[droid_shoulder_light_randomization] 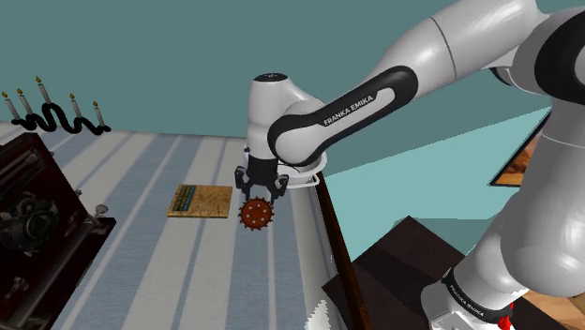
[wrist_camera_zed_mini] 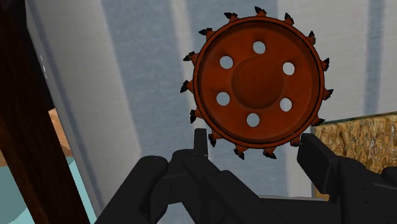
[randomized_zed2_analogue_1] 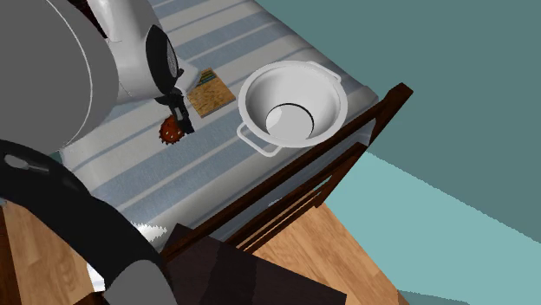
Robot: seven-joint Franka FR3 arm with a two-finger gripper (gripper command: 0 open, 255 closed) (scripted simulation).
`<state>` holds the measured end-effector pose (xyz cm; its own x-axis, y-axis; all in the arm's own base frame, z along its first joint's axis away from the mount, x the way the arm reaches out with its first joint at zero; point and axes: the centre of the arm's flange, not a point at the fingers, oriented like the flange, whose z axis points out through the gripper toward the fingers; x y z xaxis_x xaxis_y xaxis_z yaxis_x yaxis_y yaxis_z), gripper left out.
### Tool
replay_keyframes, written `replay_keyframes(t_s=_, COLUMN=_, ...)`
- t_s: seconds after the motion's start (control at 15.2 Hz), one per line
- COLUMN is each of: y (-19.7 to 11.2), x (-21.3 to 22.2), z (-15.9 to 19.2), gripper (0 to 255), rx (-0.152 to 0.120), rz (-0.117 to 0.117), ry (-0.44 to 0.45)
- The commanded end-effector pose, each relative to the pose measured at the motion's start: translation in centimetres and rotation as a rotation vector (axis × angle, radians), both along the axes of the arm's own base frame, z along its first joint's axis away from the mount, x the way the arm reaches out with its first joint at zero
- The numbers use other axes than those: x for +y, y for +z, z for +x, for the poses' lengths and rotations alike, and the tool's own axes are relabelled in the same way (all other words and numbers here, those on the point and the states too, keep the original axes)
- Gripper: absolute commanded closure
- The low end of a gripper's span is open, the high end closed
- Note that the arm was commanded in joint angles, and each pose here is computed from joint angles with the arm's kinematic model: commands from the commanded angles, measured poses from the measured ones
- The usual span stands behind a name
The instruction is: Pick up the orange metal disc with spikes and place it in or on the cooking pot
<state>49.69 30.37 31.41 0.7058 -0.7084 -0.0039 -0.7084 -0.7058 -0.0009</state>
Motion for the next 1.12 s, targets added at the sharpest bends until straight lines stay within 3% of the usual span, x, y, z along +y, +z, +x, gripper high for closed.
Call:
replay_keyframes(t_s=0.0, y=1.1, x=0.0, z=0.0, gripper=255, rx=0.000, rz=0.000, ry=0.000)
replay_keyframes(t_s=0.66, y=6.0, x=0.0, z=-0.1, gripper=255, rx=0.000, rz=0.000, ry=0.000)
replay_keyframes(t_s=1.06, y=6.1, x=-6.1, z=5.0, gripper=255, rx=0.000, rz=0.000, ry=0.000)
